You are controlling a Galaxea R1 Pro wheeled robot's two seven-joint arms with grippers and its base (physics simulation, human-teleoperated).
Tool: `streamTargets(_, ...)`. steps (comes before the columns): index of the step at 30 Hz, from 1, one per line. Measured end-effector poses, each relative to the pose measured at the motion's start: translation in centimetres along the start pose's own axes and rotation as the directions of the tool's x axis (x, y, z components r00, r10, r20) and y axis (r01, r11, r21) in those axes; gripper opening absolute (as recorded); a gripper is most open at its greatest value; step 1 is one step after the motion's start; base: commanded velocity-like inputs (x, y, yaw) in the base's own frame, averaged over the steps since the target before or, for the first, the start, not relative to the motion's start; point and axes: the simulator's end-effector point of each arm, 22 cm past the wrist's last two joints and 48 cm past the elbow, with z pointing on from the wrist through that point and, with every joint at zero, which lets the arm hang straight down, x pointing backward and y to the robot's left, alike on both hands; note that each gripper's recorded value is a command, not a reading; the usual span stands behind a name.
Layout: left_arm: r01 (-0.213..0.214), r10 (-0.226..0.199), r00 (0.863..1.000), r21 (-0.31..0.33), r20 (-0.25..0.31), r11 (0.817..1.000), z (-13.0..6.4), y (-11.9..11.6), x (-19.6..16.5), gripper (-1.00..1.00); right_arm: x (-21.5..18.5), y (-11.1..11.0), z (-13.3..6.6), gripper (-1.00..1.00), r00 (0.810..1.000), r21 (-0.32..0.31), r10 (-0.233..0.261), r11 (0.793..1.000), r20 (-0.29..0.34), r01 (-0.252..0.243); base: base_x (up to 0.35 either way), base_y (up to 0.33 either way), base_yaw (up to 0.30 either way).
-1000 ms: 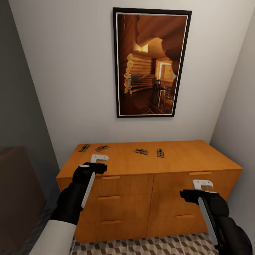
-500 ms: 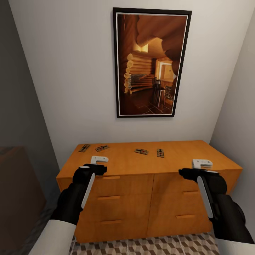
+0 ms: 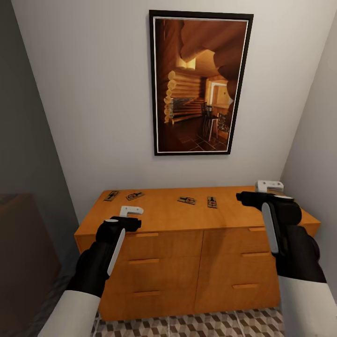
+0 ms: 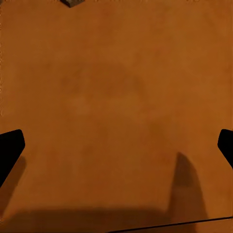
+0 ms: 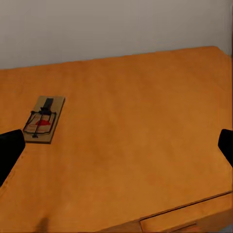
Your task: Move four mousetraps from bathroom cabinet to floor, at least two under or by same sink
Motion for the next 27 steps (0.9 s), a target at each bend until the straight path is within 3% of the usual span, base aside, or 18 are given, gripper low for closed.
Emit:
streamTargets(6,-0.001,0.001,1.000,-0.003,0.003,1.000,-0.1,0.0,-0.1,1.00,-3.8,0.4,-0.4,1.00,0.998,-0.011,0.014,1.000,0.057,-0.013,0.000,0.000,0.000)
streamTargets(10,0.000,0.000,1.000,-0.003,0.004,1.000,-0.1,0.0,-0.2,1.00,-4.2,0.9,0.0,1.00,0.999,-0.018,0.017,1.000,0.052,-0.016,0.000,0.000,0.000)
streamTargets(27,-0.008,0.008,1.000,-0.011,0.015,1.000,-0.2,0.0,-0.5,1.00,2.5,3.3,4.0,1.00,0.989,-0.036,0.001,0.999,-0.146,-0.006,0.001,0.000,0.000)
